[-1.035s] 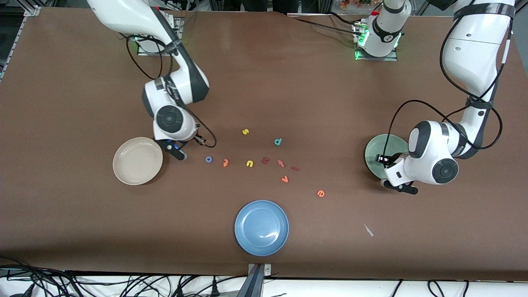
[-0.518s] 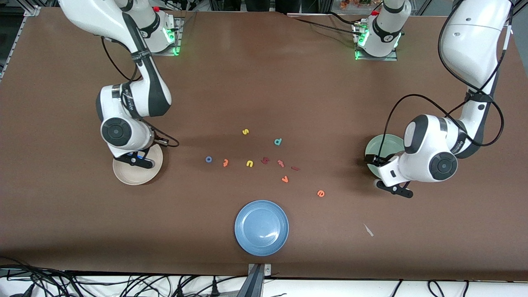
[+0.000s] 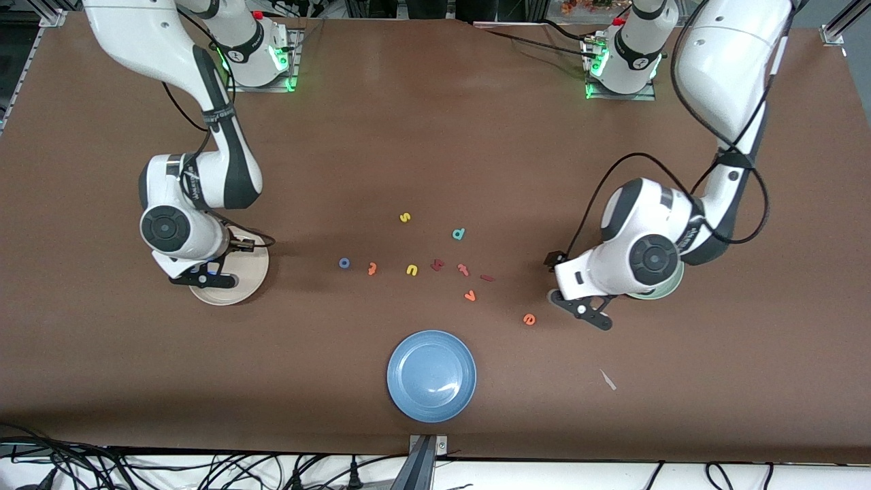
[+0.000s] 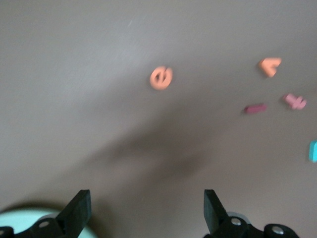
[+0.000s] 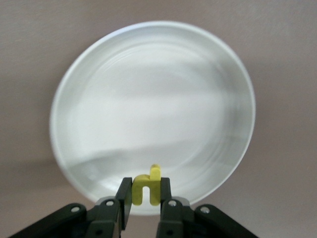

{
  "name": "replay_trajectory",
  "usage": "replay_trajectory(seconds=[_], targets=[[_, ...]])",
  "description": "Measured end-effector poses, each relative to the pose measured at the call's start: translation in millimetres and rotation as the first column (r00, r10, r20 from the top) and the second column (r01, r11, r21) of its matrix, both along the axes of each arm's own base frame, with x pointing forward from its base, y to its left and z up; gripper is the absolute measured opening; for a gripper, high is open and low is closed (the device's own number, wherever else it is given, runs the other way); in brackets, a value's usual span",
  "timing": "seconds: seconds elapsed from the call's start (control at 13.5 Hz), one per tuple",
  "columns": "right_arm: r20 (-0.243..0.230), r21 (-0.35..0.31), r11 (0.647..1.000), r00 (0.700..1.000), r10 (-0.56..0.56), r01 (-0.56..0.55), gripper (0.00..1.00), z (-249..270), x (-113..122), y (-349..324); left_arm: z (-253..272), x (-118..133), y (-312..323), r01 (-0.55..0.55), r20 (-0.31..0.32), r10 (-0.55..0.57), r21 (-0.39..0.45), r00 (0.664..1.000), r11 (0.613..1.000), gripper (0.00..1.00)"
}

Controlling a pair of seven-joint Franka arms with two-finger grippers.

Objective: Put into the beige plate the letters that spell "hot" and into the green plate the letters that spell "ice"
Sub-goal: 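Release the h on the beige plate while the left gripper reaches the e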

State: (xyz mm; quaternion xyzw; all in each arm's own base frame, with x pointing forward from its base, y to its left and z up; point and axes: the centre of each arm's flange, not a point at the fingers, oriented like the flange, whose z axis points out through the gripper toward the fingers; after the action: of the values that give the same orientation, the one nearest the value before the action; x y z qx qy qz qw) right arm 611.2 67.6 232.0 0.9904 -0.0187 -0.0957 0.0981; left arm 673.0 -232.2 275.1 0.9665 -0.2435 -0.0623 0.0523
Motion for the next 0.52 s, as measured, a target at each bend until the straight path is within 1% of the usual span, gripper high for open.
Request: replay_trajectory(seconds=[0.15, 0.22, 0.3, 0.37, 0.44, 0.52], targets=[[0.019, 0.006, 1.000, 1.000, 0.024, -0.024, 0.30, -11.2, 6.4, -25.5, -17.1, 12.3, -10.1, -0.005, 0.076, 0.008, -0.035, 0.997, 0.999, 1.00], [0.022, 0.006, 1.000, 0.999, 0.030, -0.030, 0.30, -16.0, 7.6, -33.0, -28.1, 18.9, -11.0, -0.013, 0.118, 0.019, -0.055, 0.993, 0.998, 0.98], [0.020, 0.006, 1.000, 0.999, 0.031, -0.031, 0.36, -19.3, 7.6, -35.6, -39.3, 24.2, -11.1, -0.020, 0.153, 0.031, -0.072, 0.988, 0.997, 0.98], [0.020, 0.009, 0.999, 0.999, 0.031, -0.031, 0.45, -19.9, 7.6, -33.5, -50.7, 28.4, -11.6, -0.025, 0.179, 0.041, -0.086, 0.983, 0.996, 0.95], [0.022, 0.019, 0.999, 0.999, 0.026, -0.027, 0.56, -19.0, 8.1, -29.5, -60.7, 31.5, -12.6, -0.029, 0.190, 0.046, -0.094, 0.981, 0.995, 0.95], [0.023, 0.035, 0.999, 1.000, 0.015, -0.016, 0.65, -17.2, 9.0, -24.7, -68.7, 33.8, -15.8, -0.028, 0.193, 0.046, -0.099, 0.980, 0.995, 0.94]])
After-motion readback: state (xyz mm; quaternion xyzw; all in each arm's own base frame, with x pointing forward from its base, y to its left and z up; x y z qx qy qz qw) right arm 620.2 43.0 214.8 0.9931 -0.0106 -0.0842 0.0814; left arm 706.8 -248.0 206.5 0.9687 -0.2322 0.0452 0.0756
